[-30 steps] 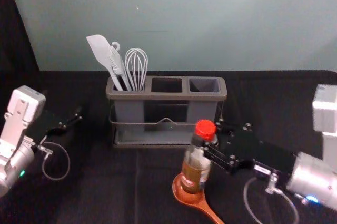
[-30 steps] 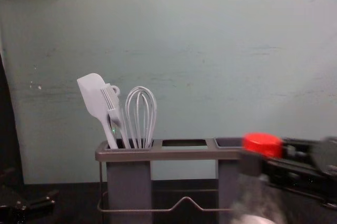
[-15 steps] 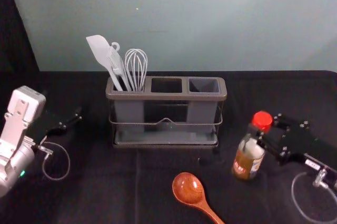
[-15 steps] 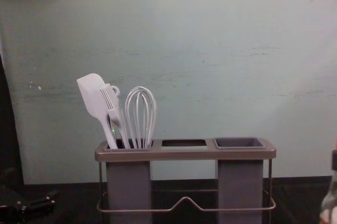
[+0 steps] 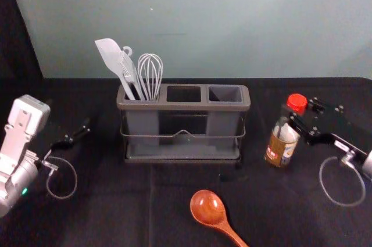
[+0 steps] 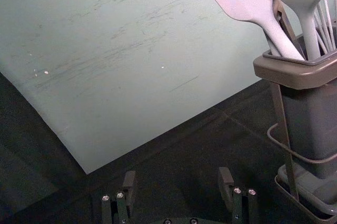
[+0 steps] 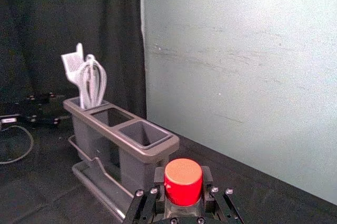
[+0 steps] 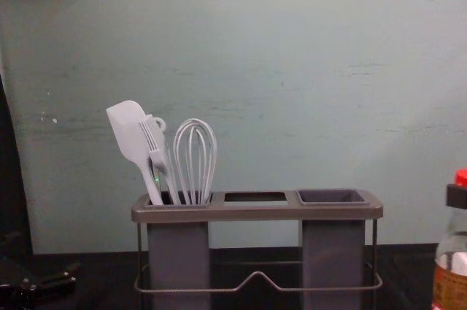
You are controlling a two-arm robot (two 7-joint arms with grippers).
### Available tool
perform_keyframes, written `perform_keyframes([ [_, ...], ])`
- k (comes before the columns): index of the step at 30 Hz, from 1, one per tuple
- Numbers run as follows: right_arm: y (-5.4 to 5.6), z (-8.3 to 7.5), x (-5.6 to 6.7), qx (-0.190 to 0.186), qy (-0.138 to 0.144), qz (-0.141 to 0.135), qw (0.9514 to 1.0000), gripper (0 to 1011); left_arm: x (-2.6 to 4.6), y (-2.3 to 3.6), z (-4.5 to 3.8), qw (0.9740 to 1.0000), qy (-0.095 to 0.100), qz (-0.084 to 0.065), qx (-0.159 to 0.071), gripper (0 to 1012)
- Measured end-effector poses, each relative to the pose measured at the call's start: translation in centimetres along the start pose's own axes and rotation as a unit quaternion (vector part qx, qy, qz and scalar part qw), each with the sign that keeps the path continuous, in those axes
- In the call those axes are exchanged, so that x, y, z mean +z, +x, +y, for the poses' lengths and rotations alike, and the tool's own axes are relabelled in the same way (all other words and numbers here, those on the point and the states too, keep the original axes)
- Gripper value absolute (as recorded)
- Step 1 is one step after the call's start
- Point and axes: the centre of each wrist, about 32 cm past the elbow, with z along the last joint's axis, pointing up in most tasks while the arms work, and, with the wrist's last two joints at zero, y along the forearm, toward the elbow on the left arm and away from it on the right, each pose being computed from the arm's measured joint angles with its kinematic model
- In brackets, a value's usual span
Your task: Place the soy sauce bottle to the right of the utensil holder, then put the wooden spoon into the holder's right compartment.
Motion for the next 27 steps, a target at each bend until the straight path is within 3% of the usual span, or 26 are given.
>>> perform_keyframes([
  [3, 0.7, 2.1, -0.3, -0.004, -0.011, 0.008, 0.9999, 387, 0.00, 0.00, 0.00, 1.0000, 0.000, 0.000, 0.000, 1012],
  [12, 1.2, 4.5, -0.7, -0.007, -0.016, 0.016, 0.9997, 386, 0.00, 0.00, 0.00, 1.0000, 0.000, 0.000, 0.000, 1012],
  [27, 1.4, 5.7, -0.9, -0.008, -0.013, 0.021, 0.9997, 387, 0.00, 0.00, 0.00, 1.0000, 0.000, 0.000, 0.000, 1012],
])
